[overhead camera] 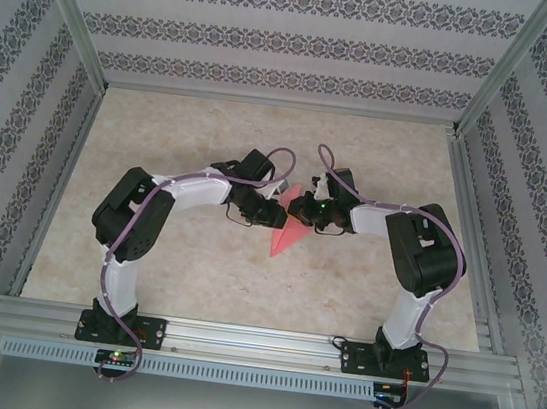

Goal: Fold a paper plane with a square sheet of paper (pick it up from the middle)
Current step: Turn over the paper at the center of the table.

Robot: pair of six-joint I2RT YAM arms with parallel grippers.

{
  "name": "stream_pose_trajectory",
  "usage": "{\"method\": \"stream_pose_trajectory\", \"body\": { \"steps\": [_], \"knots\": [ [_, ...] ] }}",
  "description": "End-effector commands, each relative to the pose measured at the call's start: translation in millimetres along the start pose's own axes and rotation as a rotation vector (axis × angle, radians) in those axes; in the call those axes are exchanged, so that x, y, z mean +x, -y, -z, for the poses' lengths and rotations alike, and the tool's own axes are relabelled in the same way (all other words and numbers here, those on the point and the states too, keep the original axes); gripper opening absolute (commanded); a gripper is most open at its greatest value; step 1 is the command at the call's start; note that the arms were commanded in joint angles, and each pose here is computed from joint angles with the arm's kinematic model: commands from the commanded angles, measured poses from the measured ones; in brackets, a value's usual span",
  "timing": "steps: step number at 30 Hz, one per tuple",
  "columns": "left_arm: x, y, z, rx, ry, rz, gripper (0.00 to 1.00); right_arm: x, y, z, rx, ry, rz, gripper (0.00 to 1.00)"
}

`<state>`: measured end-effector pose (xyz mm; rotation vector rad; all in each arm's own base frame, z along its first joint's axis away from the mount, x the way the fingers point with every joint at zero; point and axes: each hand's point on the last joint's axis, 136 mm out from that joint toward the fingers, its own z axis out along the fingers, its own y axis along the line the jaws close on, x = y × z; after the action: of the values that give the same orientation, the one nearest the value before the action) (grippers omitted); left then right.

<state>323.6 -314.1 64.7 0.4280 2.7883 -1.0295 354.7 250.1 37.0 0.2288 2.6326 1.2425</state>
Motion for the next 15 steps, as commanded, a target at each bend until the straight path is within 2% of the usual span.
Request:
{"method": "stream_pose_trajectory", "body": {
  "steps": [1,4,9,15],
  "knots": [
    [-10.5,7.5,25.2,0.028,0.053,-0.003,0.39,3.7,-8.6,-3.1,-0.035,-0.01,0.026,0.03],
    [-12.2,0.3,39.2,0.001,0.079,0.027,0.48,-0.2,-19.1,0.9,-0.069,0.002,0.035,0.0],
    [-6.0,-12.7,56.9,0.001,0.123,0.117,0.69,-6.5,-34.2,9.9,-0.145,0.029,0.026,0.0],
    [1.3,-5.7,73.3,0.066,0.171,0.174,0.76,-15.5,-60.1,23.2,-0.258,0.066,0.02,0.0]
  ]
}}
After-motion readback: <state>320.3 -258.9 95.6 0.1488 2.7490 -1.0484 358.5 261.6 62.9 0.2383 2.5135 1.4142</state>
